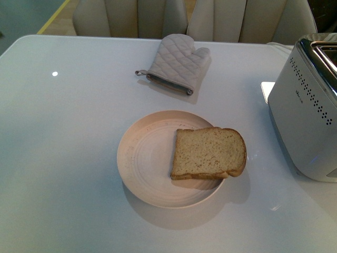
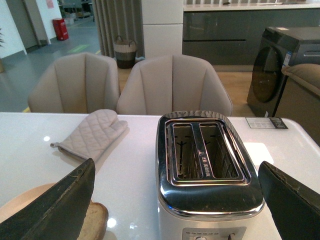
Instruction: Put bread into toaster
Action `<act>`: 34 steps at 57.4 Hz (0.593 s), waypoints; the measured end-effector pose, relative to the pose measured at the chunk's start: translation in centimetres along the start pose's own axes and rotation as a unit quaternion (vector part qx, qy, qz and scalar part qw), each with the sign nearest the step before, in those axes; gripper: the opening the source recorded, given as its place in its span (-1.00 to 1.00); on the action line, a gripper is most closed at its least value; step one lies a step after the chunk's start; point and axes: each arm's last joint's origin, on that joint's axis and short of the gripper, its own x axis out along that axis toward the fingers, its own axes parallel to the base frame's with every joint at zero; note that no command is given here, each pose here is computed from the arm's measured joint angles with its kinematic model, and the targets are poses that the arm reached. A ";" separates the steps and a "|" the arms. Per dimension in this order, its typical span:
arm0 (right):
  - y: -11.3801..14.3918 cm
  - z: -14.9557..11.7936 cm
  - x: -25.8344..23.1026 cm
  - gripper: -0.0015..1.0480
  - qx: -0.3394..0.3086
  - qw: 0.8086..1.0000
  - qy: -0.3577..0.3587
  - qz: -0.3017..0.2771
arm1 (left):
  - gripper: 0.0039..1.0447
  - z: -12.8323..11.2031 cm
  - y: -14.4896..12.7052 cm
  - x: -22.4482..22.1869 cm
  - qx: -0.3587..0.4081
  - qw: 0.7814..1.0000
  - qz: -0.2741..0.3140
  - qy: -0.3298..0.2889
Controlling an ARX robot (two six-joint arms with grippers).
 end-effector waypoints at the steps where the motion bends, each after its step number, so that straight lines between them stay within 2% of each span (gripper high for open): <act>1: 0.0 0.0 0.0 0.83 0.000 1.000 0.000 0.000 | 0.86 0.1 0.0 -0.3 -0.001 1.000 -0.001 -0.003; 8: 0.0 0.0 0.0 0.83 0.000 1.000 0.000 0.000 | 0.86 1.9 -0.2 -4.3 -0.004 0.998 -0.034 -0.046; 12: 0.0 0.0 0.0 0.83 0.000 1.000 0.000 0.000 | 0.53 2.3 0.4 -5.5 0.117 0.979 -0.035 -0.164; 14: 0.0 0.0 0.0 0.83 0.000 1.000 0.000 -0.001 | 0.40 2.1 0.6 -5.8 0.173 0.968 -0.024 -0.181; 19: 0.0 0.0 0.0 0.83 0.000 1.000 0.000 0.000 | 0.05 1.4 1.0 -6.6 0.250 0.950 -0.014 -0.186; 24: 0.0 0.0 0.0 0.83 0.000 1.000 0.000 0.000 | -0.29 1.0 1.2 -7.3 0.281 0.941 -0.008 -0.189; 34: 0.0 0.0 0.0 0.83 0.000 1.000 0.000 0.000 | -0.87 0.2 1.6 -8.2 0.296 0.936 -0.004 -0.188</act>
